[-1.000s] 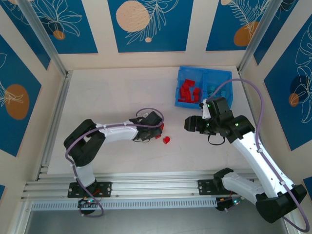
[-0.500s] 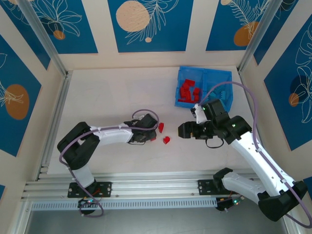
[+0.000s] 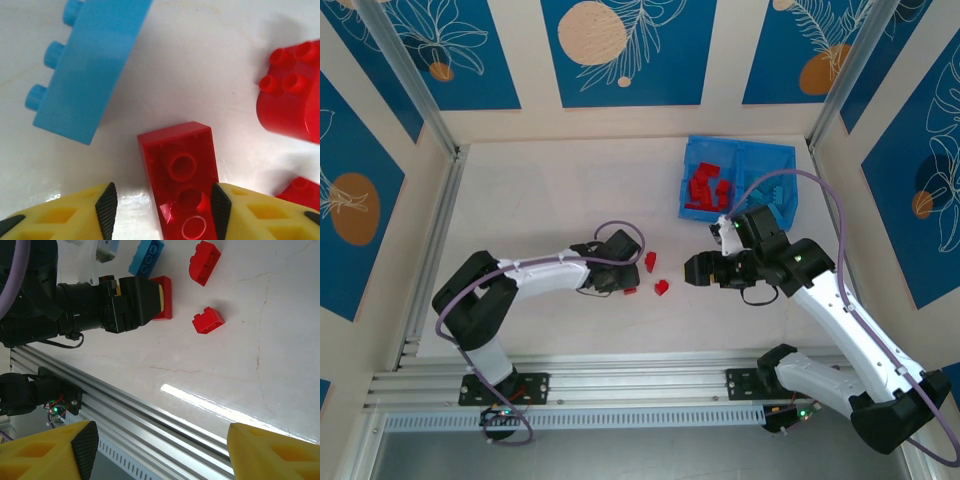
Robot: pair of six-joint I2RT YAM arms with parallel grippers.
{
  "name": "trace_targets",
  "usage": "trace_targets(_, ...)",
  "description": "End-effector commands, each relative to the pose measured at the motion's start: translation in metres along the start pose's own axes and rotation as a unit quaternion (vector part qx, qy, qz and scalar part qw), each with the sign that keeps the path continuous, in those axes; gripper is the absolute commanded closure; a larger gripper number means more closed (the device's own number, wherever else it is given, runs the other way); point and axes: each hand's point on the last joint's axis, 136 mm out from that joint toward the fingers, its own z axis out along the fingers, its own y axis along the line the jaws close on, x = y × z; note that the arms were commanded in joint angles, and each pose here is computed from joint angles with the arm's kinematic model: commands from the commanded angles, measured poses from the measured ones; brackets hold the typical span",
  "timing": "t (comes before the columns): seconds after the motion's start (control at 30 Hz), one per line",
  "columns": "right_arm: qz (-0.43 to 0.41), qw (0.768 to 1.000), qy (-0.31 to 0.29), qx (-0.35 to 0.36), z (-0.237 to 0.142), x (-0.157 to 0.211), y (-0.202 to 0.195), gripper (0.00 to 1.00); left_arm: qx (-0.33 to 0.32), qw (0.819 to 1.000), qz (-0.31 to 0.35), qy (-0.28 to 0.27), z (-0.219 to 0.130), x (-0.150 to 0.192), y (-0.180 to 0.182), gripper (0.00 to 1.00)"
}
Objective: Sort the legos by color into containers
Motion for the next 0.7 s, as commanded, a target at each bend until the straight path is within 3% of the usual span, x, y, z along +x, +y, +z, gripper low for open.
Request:
trace_targets(0.0, 0.009, 1.0, 0.001, 0.002, -0.001, 0.006, -0.002, 0.29, 0.001, 1.0, 0.029, 0.009, -0.007, -0.002, -0.005, 0.36)
trace_targets(0.27, 0.017, 1.0, 0.002, 0.011, 0.001, 0.008, -0.007, 0.29, -0.006, 0.998, 0.058, 0.036, 0.015, 0.015, -0.009, 0.29)
trace_targets(0.5, 0.01, 1.0, 0.003, 0.005, -0.002, 0.01, -0.003, 0.29, -0.072, 0.994, 0.06, 0.056, 0.025, 0.026, 0.02, 0.54)
trace_targets(0.57, 0.006, 1.0, 0.011, -0.003, 0.001, 0.013, -0.003, 0.29, -0.066, 0.994, 0.063, 0.051, 0.022, 0.023, 0.017, 0.64)
trace_targets(0.67, 0.009, 1.0, 0.02, -0.003, 0.006, 0.016, -0.004, 0.29, -0.041, 0.995, 0.074, 0.043, 0.014, 0.016, 0.003, 0.71)
